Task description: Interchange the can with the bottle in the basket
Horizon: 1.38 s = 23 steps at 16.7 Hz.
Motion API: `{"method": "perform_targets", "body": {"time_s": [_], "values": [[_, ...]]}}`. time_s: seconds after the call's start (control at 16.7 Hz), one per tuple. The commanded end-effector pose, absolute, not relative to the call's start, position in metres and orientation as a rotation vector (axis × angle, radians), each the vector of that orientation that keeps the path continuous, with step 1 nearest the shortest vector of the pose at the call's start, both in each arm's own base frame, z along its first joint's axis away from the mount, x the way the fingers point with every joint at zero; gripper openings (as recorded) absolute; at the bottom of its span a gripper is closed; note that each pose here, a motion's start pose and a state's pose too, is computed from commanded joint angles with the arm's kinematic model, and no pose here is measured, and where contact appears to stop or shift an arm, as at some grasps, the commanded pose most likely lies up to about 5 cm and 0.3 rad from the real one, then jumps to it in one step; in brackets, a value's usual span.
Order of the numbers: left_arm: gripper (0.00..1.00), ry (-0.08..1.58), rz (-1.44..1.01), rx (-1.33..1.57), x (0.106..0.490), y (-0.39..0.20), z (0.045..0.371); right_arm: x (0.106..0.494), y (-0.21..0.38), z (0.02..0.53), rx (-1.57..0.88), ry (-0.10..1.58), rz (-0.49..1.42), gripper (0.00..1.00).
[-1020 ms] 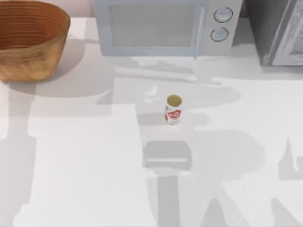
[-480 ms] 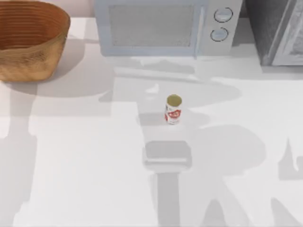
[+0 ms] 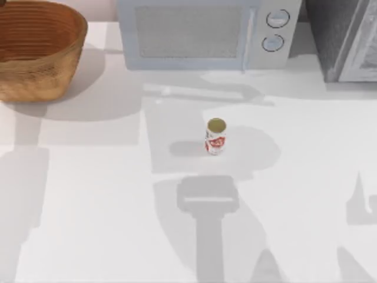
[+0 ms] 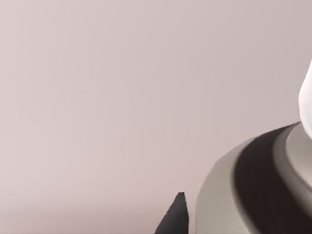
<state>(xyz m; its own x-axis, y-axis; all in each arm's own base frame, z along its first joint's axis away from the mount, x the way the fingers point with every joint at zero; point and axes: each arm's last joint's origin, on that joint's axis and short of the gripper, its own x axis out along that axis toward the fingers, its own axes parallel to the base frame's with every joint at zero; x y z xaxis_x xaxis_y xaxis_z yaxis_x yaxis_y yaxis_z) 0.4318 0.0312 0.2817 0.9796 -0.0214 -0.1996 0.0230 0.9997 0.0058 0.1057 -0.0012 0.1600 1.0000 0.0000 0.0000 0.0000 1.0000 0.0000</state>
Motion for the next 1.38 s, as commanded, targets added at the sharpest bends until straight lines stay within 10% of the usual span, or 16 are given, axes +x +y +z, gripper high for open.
{"method": "perform_targets", "body": {"time_s": [0.24, 1.02, 1.38], "values": [[0.00, 0.199, -0.023, 0.008, 0.4338, 0.0308, 0.2799, 0.1057, -0.0012, 0.1600, 0.000, 0.000, 0.000, 1.00], [0.98, 0.199, -0.023, 0.008, 0.4338, 0.0308, 0.2799, 0.1057, -0.0012, 0.1600, 0.000, 0.000, 0.000, 1.00], [1.00, 0.199, -0.023, 0.008, 0.4338, 0.0308, 0.2799, 0.1057, -0.0012, 0.1600, 0.000, 0.000, 0.000, 1.00]]}}
